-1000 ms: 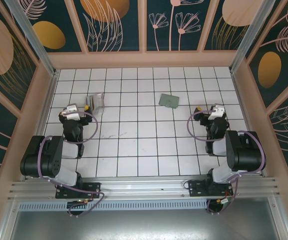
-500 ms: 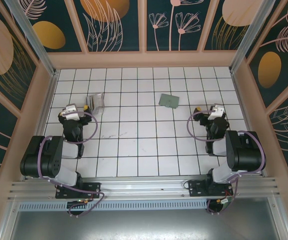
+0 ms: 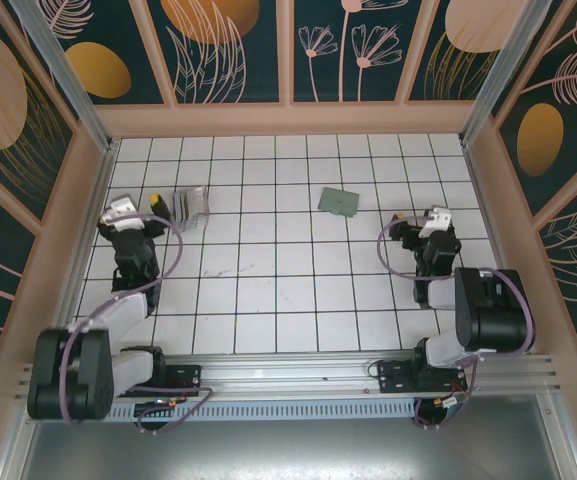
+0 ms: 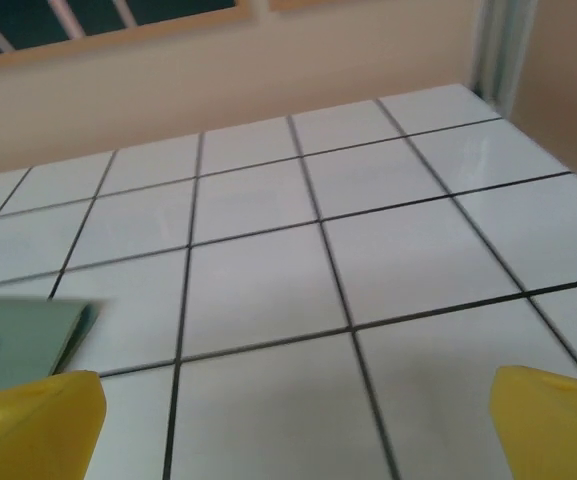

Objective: Put the credit cards into the card holder
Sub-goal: Move the storage box to the top-center of the table.

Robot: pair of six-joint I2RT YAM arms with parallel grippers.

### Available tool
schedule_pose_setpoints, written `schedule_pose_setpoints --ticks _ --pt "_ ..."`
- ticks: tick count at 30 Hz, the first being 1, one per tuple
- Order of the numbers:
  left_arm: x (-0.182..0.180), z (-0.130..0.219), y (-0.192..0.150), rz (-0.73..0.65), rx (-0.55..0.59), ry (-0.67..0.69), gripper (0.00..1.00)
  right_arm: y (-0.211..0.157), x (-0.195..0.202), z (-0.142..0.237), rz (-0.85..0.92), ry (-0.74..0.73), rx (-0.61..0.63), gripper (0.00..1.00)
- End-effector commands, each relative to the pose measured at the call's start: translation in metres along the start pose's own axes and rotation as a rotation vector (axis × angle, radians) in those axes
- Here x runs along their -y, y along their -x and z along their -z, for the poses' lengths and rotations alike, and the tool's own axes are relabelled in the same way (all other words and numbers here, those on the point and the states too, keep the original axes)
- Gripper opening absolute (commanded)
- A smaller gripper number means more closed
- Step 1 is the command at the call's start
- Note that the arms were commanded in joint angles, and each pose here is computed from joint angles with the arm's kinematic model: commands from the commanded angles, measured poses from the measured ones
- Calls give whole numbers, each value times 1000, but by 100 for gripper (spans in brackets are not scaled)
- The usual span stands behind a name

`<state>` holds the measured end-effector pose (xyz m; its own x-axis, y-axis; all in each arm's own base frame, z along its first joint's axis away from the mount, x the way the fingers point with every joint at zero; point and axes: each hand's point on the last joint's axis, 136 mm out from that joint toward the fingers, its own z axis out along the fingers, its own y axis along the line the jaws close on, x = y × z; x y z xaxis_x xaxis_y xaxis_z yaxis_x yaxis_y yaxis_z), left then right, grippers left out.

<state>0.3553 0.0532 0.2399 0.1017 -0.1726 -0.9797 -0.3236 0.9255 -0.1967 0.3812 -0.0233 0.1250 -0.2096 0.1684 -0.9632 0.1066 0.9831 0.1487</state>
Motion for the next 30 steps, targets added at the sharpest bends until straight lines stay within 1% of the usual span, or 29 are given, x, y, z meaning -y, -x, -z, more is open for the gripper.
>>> schedule_pose_setpoints --ticks 1,2,3,4,5,6,7,9,10,11,13,15,18,21,24,25,26,27,30 --pt "-16 8 5 204 -71 108 99 45 28 1 -192 -200 24 99" --pt "-21 9 8 272 -93 153 99 52 45 6 -306 -311 25 99" --pt "-27 9 7 345 -137 216 99 58 62 13 -435 -431 23 99" --pt "-29 8 6 395 -179 258 99 58 72 18 -503 -507 -20 99" --pt "-23 4 8 383 -210 244 99 59 68 17 -523 -484 -59 99" --pt "-6 -2 11 356 -249 166 99 64 58 11 -530 -415 -82 99" --pt "15 -8 13 324 -297 60 99 69 43 5 -520 -329 -99 98" --pt "51 -14 8 325 -402 -98 99 75 12 -5 -483 -181 -141 93" --pt "65 -16 4 334 -455 -159 99 74 0 -10 -459 -139 -169 90" --pt "82 -20 0 348 -507 -227 99 72 -11 -13 -435 -123 -205 89" --pt "107 -24 -13 377 -591 -313 99 63 -38 -18 -388 -56 -265 89" --pt "130 -25 -26 346 -631 -349 99 51 -66 -22 -353 40 -325 88" --pt "160 -26 -40 280 -670 -358 99 35 -82 -24 -353 71 -400 86" --pt "175 -35 -72 242 -770 -320 98 19 -87 -23 -344 73 -460 85" --pt "173 -49 -107 178 -887 -224 89 9 -85 -20 -332 63 -492 85" --pt "171 -53 -112 154 -915 -200 85 7 -84 -19 -328 61 -501 85" --pt "169 -56 -132 117 -968 -172 79 4 -84 -17 -325 59 -508 85" --pt "170 -58 -142 98 -997 -162 74 2 -83 -16 -326 56 -512 85" --pt "167 -64 -159 63 -1014 -127 65 -6 -83 -17 -337 58 -527 85"
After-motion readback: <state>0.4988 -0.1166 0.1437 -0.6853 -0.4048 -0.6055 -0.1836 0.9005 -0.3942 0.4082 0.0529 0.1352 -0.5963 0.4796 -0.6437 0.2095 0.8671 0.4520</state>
